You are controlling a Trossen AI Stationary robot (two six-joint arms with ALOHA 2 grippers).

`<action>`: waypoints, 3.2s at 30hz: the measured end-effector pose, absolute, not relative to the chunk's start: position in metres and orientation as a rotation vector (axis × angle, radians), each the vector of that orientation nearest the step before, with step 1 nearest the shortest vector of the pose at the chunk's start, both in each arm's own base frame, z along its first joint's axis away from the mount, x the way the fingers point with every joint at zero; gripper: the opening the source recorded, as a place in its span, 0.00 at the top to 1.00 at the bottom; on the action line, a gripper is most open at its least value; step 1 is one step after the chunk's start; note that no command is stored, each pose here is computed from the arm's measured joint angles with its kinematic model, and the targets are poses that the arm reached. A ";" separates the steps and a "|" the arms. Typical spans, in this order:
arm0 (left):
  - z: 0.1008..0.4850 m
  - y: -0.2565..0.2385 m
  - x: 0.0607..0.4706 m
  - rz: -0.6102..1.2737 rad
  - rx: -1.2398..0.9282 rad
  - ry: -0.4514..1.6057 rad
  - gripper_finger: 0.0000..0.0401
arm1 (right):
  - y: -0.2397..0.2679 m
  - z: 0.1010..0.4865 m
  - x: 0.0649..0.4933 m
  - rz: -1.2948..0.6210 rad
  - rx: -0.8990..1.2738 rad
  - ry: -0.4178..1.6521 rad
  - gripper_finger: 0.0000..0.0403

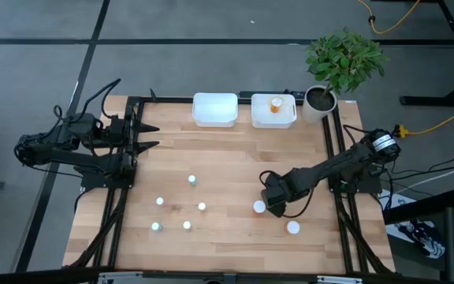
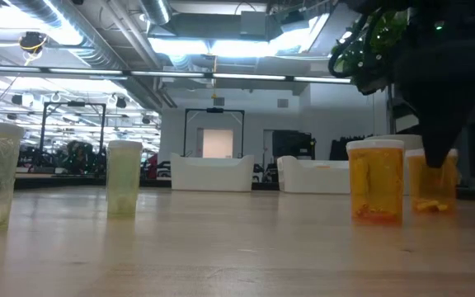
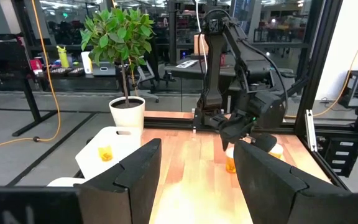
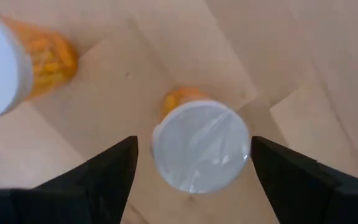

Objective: Pick and place medicine bottles into bin by pill shape (circle, oval)
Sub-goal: Put the orange capsule bottle into the right white bin

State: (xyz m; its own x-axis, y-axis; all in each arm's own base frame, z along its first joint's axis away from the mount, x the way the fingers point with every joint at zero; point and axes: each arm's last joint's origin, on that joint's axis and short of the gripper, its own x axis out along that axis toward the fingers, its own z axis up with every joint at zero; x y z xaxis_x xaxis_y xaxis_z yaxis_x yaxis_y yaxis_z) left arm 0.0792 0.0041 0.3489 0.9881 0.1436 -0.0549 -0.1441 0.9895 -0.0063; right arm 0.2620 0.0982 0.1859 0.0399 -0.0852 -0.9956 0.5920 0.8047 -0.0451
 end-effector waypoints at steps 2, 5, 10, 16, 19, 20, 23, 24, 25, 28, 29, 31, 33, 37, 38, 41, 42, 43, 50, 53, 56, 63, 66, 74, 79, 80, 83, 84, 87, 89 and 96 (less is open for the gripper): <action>0.349 0.004 0.079 0.144 -0.010 0.054 0.51 | 0.098 0.186 0.262 -0.540 0.442 1.454 0.26; 0.349 0.004 0.079 0.144 -0.010 0.054 0.51 | 0.098 0.186 0.262 -0.540 0.441 1.453 0.31; 0.349 0.004 0.079 0.145 -0.010 0.054 0.51 | 0.093 0.186 0.264 -0.565 0.444 1.439 0.39; 0.349 0.004 0.079 0.144 -0.007 0.055 0.51 | 0.073 0.198 0.273 -0.534 0.381 1.464 0.49; 0.349 0.004 0.079 0.143 0.028 0.057 0.51 | 0.056 0.215 0.283 -0.505 0.303 1.448 0.49; 0.349 0.004 0.079 0.143 0.036 0.058 0.51 | 0.050 0.221 0.287 -0.498 0.275 1.435 0.49; 0.349 0.004 0.079 0.143 0.037 0.058 0.51 | 0.027 0.240 0.297 -0.507 0.188 1.396 0.48; 0.349 0.004 0.079 0.143 0.037 0.058 0.51 | 0.019 0.246 0.299 -0.522 0.158 1.381 0.48; 0.349 0.004 0.079 0.143 0.037 0.058 0.51 | 0.010 0.252 0.302 -0.534 0.131 1.362 0.48; 0.349 0.004 0.079 0.143 0.037 0.058 0.51 | -0.019 0.268 0.308 -0.574 0.079 1.319 0.48; 0.349 0.004 0.079 0.143 0.037 0.058 0.51 | -0.029 0.272 0.309 -0.589 0.068 1.309 0.48; 0.349 0.004 0.079 0.143 0.037 0.057 0.51 | -0.051 0.279 0.310 -0.610 0.066 1.285 0.48; 0.349 0.004 0.079 0.143 0.037 0.058 0.51 | -0.072 0.283 0.311 -0.633 0.070 1.245 0.48; 0.349 0.004 0.079 0.143 0.038 0.058 0.51 | -0.115 0.285 0.307 -0.699 0.089 1.189 0.48; 0.349 0.004 0.079 0.143 0.038 0.057 0.51 | -0.125 0.285 0.305 -0.718 0.094 1.176 0.48; 0.349 0.004 0.079 0.143 0.039 0.058 0.51 | -0.153 0.283 0.301 -0.772 0.133 1.134 0.48; 0.349 0.004 0.079 0.143 0.039 0.058 0.51 | -0.162 0.283 0.300 -0.774 0.152 1.106 0.47; 0.349 0.004 0.079 0.143 0.039 0.058 0.51 | -0.170 0.281 0.300 -0.767 0.179 1.083 0.47; 0.349 0.004 0.079 0.143 0.039 0.058 0.51 | -0.206 0.243 0.305 -0.794 0.262 1.143 0.47; 0.349 0.004 0.079 0.142 0.039 0.057 0.51 | -0.216 0.228 0.306 -0.819 0.246 1.196 0.47; 0.349 0.004 0.079 0.143 0.039 0.057 0.51 | -0.225 0.219 0.307 -0.815 0.249 1.191 0.47; 0.349 0.004 0.079 0.143 0.041 0.057 0.51 | -0.246 0.205 0.303 -0.770 0.273 1.188 0.47; 0.349 0.004 0.079 0.143 0.040 0.057 0.51 | -0.252 0.200 0.300 -0.771 0.276 1.201 0.47; 0.349 0.004 0.079 0.143 0.040 0.058 0.51 | -0.258 0.199 0.296 -0.773 0.269 1.207 0.46; 0.349 0.004 0.079 0.143 0.040 0.060 0.51 | -0.258 0.199 0.297 -0.766 0.261 1.211 0.42; 0.349 0.004 0.079 0.143 0.040 0.061 0.51 | -0.258 0.198 0.296 -0.765 0.262 1.213 0.41; 0.349 0.004 0.079 0.143 0.040 0.061 0.51 | -0.258 0.198 0.296 -0.765 0.263 1.218 0.40; 0.349 0.004 0.079 0.143 0.040 0.061 0.51 | -0.258 0.198 0.296 -0.765 0.263 1.218 0.40; 0.349 0.004 0.079 0.143 0.040 0.061 0.51 | -0.258 0.198 0.296 -0.757 0.253 1.223 0.40; 0.349 0.004 0.079 0.143 0.040 0.061 0.51 | -0.258 0.198 0.296 -0.758 0.253 1.221 0.40; 0.349 0.004 0.079 0.143 0.039 0.061 0.51 | -0.258 0.198 0.296 -0.761 0.255 1.217 0.39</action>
State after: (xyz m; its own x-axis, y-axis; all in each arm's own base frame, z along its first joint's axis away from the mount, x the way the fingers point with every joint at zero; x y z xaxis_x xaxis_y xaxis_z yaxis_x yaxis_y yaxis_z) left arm 0.0791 0.0041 0.3486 0.9880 0.1434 -0.0576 -0.1410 0.9890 0.0436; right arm 0.2960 -0.2582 0.1984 0.1401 -0.3893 -0.9104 0.6481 0.7312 -0.2129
